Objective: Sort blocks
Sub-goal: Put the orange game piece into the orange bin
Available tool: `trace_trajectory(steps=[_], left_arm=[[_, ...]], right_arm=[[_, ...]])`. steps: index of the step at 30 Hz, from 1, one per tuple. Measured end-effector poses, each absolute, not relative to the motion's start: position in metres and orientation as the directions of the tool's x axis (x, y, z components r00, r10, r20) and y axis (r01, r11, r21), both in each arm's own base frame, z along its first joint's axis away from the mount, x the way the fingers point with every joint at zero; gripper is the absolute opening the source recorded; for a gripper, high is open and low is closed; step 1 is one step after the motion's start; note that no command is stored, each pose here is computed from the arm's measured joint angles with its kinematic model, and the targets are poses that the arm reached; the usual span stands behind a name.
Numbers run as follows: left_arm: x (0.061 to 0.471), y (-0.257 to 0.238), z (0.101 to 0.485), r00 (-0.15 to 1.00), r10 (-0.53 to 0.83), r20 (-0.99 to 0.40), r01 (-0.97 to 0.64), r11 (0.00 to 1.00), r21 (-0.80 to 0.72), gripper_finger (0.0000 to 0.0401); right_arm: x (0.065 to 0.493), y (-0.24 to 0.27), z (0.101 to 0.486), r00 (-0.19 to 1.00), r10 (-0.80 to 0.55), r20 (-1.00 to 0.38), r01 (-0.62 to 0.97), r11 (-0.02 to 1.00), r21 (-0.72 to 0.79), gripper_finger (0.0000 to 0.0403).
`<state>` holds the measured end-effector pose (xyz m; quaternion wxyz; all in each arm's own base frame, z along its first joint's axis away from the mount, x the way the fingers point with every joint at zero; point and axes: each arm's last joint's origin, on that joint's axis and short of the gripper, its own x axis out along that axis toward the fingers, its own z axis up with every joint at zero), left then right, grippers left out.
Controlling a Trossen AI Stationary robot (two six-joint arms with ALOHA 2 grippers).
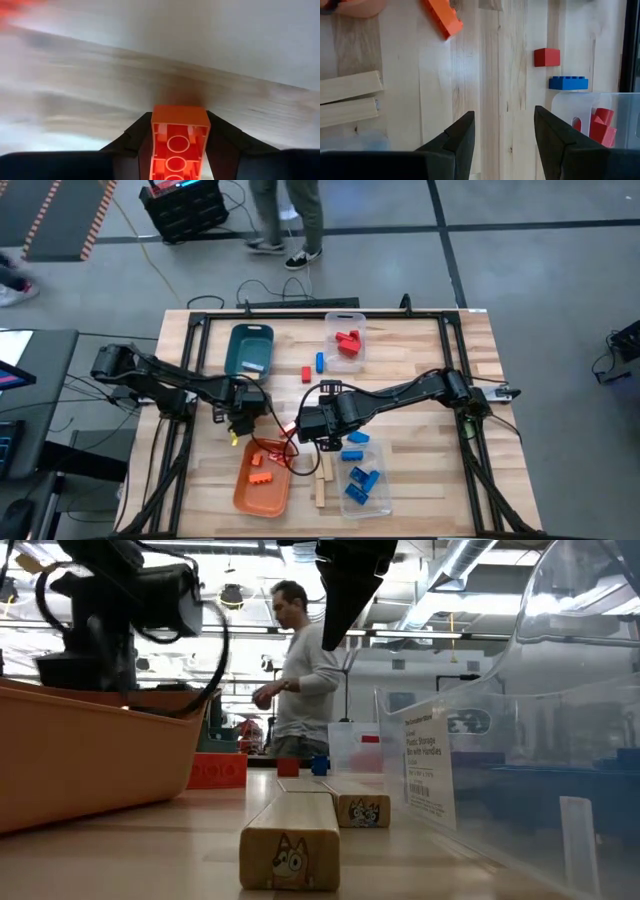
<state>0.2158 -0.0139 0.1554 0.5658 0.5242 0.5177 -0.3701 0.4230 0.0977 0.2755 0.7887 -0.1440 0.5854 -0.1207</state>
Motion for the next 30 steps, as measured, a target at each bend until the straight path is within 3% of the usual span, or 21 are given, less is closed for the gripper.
trace_trajectory(steps=[10,20,25,30], left_arm=[[0.21,-0.015,0.217,0.452,0.082,-0.888,0.846,0.275,0.456,0.0131],[0.187,0.002,0.252,0.605,0.164,-0.779,0.606,0.54,0.584,0.0132],[0.182,-0.005,0.261,0.669,-0.067,-0.74,0.592,0.649,0.477,0.0134],[0.189,-0.024,0.281,0.762,-0.356,-0.542,0.588,0.731,0.346,0.0136]], right_arm=[[0.423,0.098,0.275,0.285,-0.359,-0.889,0.022,0.929,-0.368,0.0177],[0.425,0.094,0.276,0.294,-0.358,-0.886,0.035,0.93,-0.365,0.0177],[0.424,0.094,0.276,0.285,-0.36,-0.888,0.031,0.93,-0.367,0.0177],[0.419,0.09,0.274,0.226,-0.376,-0.899,0.019,0.924,-0.382,0.0177]])
